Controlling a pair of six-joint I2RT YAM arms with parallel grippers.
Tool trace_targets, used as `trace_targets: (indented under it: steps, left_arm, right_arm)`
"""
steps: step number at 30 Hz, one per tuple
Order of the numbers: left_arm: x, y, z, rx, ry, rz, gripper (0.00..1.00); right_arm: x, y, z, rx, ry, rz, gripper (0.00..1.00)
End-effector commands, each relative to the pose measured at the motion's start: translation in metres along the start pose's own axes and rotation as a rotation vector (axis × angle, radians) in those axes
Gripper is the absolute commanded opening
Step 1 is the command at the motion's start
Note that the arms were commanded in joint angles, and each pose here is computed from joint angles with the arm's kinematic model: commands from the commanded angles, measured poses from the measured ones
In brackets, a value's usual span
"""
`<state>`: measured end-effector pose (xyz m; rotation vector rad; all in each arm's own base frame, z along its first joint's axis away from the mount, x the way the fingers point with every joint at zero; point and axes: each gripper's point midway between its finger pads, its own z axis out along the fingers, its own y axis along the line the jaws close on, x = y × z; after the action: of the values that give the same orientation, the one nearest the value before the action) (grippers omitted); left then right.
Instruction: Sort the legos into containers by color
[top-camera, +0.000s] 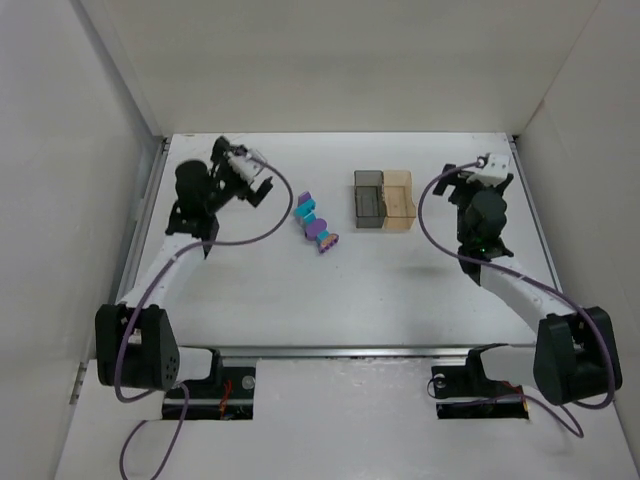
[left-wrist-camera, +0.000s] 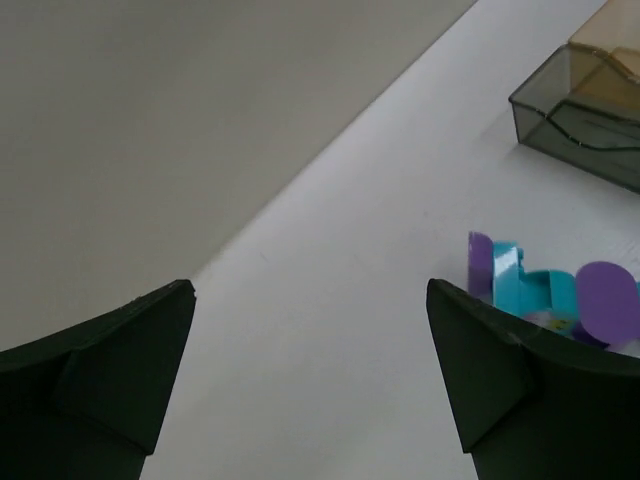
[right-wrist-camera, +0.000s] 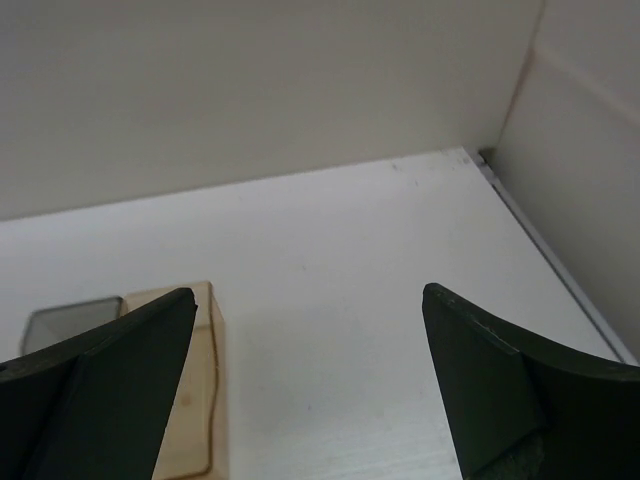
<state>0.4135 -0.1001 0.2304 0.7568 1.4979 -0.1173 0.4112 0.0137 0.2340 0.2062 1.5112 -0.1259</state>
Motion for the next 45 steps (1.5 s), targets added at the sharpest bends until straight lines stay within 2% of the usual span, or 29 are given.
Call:
trace_targets:
  steps: [1,2,3,4,5,6,7,9,13,16,17,21,26,30,35,38,40,43,45]
  left_arm:
    - [-0.029,-0.054,-0.002,0.463,0.016,0.269,1.00]
    - [-0.034,-0.043,0.015,0.471,0.050,0.323,1.00]
    - [-0.033,-0.052,0.023,0.535,0.062,0.441,1.00]
    - [-0.012,-0.069,0.015,0.638,0.153,0.438,1.00]
    - [-0.006,-0.076,0.019,0.687,0.185,0.482,1.00]
    - [0.002,-0.086,0.032,0.739,0.238,0.553,1.00]
    - [0.009,-0.093,0.035,0.816,0.234,0.696,1.00]
    - [0.035,-0.110,0.028,0.965,0.304,0.819,1.00]
    - [0.037,-0.141,0.035,1.118,0.182,1.094,1.00]
    - [0.053,-0.158,0.041,1.225,0.181,1.198,1.00]
    - [0.055,-0.171,0.042,1.261,0.173,1.199,1.00]
    - [0.082,-0.188,0.038,1.421,0.277,1.110,0.98]
    - [0.114,-0.188,0.050,1.425,0.401,1.064,0.75]
    - [0.115,-0.188,0.061,1.389,0.418,1.040,0.59]
    - [0.125,-0.187,0.060,1.370,0.482,0.997,0.22]
    - [0.125,-0.187,0.060,1.363,0.496,0.980,0.13]
    - [0.120,-0.187,0.059,1.343,0.501,0.954,0.01]
    - [0.113,-0.192,0.060,1.310,0.495,0.876,0.00]
    - [0.092,-0.190,0.062,1.240,0.482,0.763,0.00]
  right_arm:
    - [-0.050,0.032,0.004,-0.155,-0.014,-0.051,1.00]
    - [-0.048,0.041,0.002,-0.200,0.020,-0.062,1.00]
    - [-0.048,0.054,0.002,-0.264,0.038,-0.067,1.00]
    - [-0.065,0.062,0.003,-0.296,0.021,-0.052,1.00]
    - [-0.056,0.067,0.003,-0.325,0.065,-0.054,1.00]
    - [-0.053,0.075,0.002,-0.356,0.083,-0.058,1.00]
    - [-0.054,0.085,-0.002,-0.396,0.085,-0.057,1.00]
    - [-0.052,0.090,-0.005,-0.412,0.095,-0.059,1.00]
    - [-0.045,0.106,-0.017,-0.471,0.107,-0.060,1.00]
    - [-0.031,0.121,-0.029,-0.532,0.137,-0.067,1.00]
    - [-0.024,0.127,-0.035,-0.551,0.149,-0.070,1.00]
    - [-0.015,0.133,-0.042,-0.573,0.167,-0.076,1.00]
    - [-0.011,0.138,-0.047,-0.604,0.174,-0.087,1.00]
    - [-0.011,0.141,-0.048,-0.622,0.174,-0.086,1.00]
    - [-0.010,0.146,-0.052,-0.642,0.175,-0.085,1.00]
    - [-0.010,0.146,-0.052,-0.642,0.175,-0.085,1.00]
    - [-0.010,0.149,-0.054,-0.653,0.175,-0.085,1.00]
    - [-0.021,0.151,-0.060,-0.664,0.150,-0.078,1.00]
    - [-0.028,0.153,-0.063,-0.677,0.155,-0.069,1.00]
